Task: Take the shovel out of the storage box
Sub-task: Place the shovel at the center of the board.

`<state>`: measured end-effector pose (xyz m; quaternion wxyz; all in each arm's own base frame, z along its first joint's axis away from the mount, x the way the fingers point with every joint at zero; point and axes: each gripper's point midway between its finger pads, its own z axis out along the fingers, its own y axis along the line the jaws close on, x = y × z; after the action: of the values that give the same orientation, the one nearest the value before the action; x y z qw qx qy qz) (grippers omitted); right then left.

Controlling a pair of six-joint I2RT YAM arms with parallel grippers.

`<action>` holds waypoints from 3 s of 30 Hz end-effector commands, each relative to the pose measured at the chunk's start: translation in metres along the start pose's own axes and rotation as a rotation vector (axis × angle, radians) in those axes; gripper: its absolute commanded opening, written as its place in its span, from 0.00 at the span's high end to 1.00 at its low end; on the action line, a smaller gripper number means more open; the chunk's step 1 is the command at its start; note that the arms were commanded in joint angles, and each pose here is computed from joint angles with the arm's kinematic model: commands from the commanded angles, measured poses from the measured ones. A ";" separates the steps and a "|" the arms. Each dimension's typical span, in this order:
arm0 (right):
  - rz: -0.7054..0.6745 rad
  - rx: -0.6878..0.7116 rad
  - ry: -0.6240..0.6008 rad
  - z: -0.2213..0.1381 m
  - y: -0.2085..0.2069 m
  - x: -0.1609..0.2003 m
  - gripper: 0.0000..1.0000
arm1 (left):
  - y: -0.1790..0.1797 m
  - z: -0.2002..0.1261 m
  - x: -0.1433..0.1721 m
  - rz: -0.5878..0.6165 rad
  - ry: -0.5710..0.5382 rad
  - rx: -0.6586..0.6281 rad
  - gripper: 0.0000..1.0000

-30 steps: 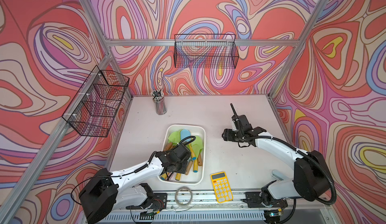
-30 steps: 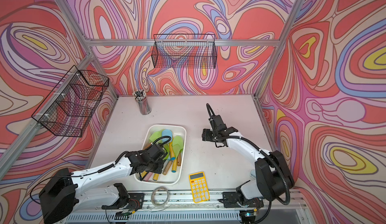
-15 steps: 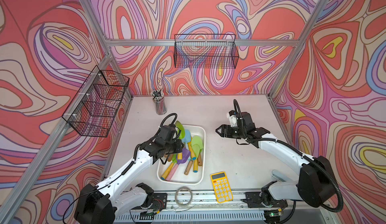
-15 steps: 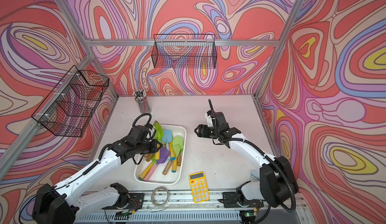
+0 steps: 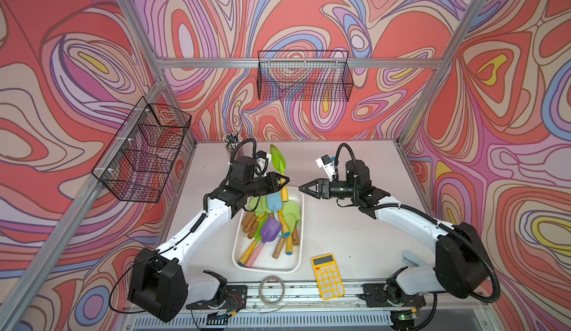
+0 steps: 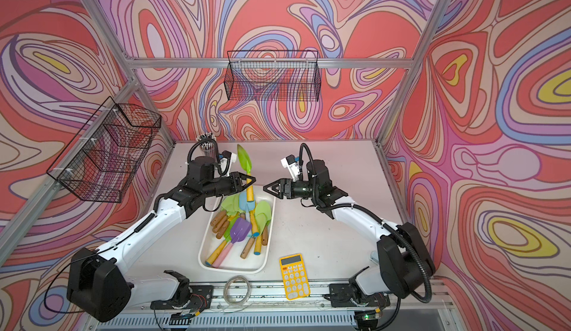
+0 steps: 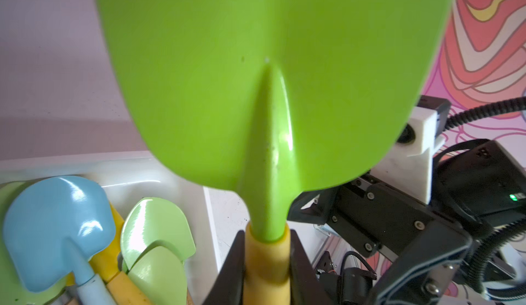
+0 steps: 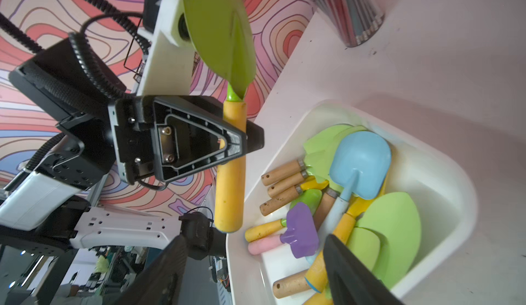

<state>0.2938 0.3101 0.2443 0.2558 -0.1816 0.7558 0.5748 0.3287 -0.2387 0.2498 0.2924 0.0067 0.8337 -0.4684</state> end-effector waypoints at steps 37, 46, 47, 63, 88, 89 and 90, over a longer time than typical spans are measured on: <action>-0.018 -0.442 0.013 0.017 0.067 -0.008 0.77 | -0.067 0.000 0.004 -0.061 0.070 0.473 1.00; 0.016 -0.309 0.020 0.027 0.046 -0.010 0.94 | -0.038 -0.017 -0.009 -0.048 0.003 0.327 0.18; 0.009 -0.283 0.021 0.027 0.043 -0.012 0.95 | -0.030 -0.024 -0.013 -0.045 -0.022 0.292 0.17; -0.002 0.638 0.111 0.023 -0.125 -0.067 0.97 | 0.085 -0.066 0.070 0.180 0.134 -0.534 0.32; 0.151 0.996 0.216 0.061 -0.323 -0.068 0.97 | 0.153 -0.097 0.165 0.061 0.196 -0.732 0.34; 0.154 0.995 0.216 0.062 -0.324 -0.067 0.96 | 0.153 -0.096 0.166 0.056 0.198 -0.732 0.34; 0.158 0.996 0.220 0.062 -0.326 -0.065 0.96 | 0.154 -0.096 0.168 0.053 0.200 -0.729 0.33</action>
<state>0.5449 0.2790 0.0340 0.2031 -0.0466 0.9675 0.1435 0.1951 -0.1297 0.0942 0.2159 -0.0150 0.9652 -0.1466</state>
